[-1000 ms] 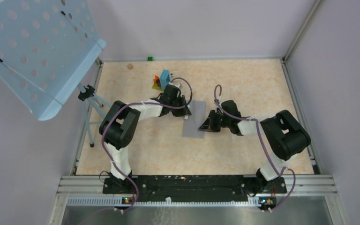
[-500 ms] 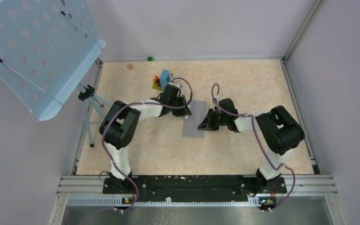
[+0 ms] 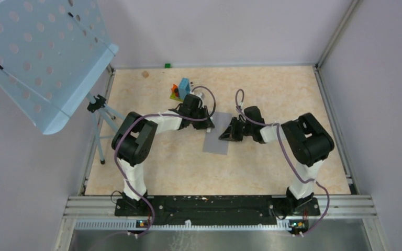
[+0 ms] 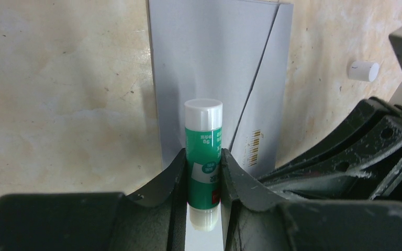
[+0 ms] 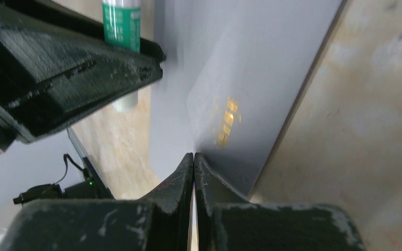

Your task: Place the letter into the envelope and seal it

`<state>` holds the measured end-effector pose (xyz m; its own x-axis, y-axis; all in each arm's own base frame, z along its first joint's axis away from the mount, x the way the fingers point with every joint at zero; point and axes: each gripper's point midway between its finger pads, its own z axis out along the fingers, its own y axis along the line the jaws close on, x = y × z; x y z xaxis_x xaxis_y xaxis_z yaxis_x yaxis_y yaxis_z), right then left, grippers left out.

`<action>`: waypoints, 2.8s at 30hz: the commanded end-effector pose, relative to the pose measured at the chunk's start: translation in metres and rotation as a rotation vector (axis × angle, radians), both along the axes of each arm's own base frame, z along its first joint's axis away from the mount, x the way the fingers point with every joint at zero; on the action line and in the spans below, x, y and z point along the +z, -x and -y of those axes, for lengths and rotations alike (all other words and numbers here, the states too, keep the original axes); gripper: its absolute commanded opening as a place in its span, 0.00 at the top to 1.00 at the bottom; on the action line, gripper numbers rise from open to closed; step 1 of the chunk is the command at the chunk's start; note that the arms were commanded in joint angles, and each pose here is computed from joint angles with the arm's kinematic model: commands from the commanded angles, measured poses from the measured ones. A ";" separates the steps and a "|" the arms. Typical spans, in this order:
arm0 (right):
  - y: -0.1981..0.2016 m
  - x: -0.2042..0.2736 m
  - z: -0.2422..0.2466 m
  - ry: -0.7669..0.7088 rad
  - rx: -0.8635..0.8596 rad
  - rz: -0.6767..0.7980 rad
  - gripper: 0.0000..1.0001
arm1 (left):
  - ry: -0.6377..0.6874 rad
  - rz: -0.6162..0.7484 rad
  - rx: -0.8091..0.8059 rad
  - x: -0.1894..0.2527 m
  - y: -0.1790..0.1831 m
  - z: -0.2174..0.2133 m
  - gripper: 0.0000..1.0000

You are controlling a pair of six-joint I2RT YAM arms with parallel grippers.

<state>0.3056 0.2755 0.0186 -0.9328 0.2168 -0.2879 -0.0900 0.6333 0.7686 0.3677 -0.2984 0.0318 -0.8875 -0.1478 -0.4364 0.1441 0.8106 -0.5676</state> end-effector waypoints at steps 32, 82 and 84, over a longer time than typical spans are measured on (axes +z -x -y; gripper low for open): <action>-0.048 -0.020 0.005 0.090 -0.037 0.049 1.00 | -0.144 -0.134 -0.024 -0.053 0.025 -0.022 1.00; -0.023 -0.011 -0.001 0.088 -0.008 0.042 1.00 | -0.115 -0.169 0.063 -0.058 0.025 -0.024 1.00; -0.020 -0.013 0.000 0.091 -0.008 0.037 1.00 | -0.113 -0.171 0.064 -0.058 0.025 -0.023 1.00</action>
<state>0.3423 0.2842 0.0211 -0.9068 0.2146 -0.3628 -0.1394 0.6597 0.7385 0.3727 -0.3036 0.0315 -0.8959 -0.1851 -0.4038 0.1085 0.7902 -0.6032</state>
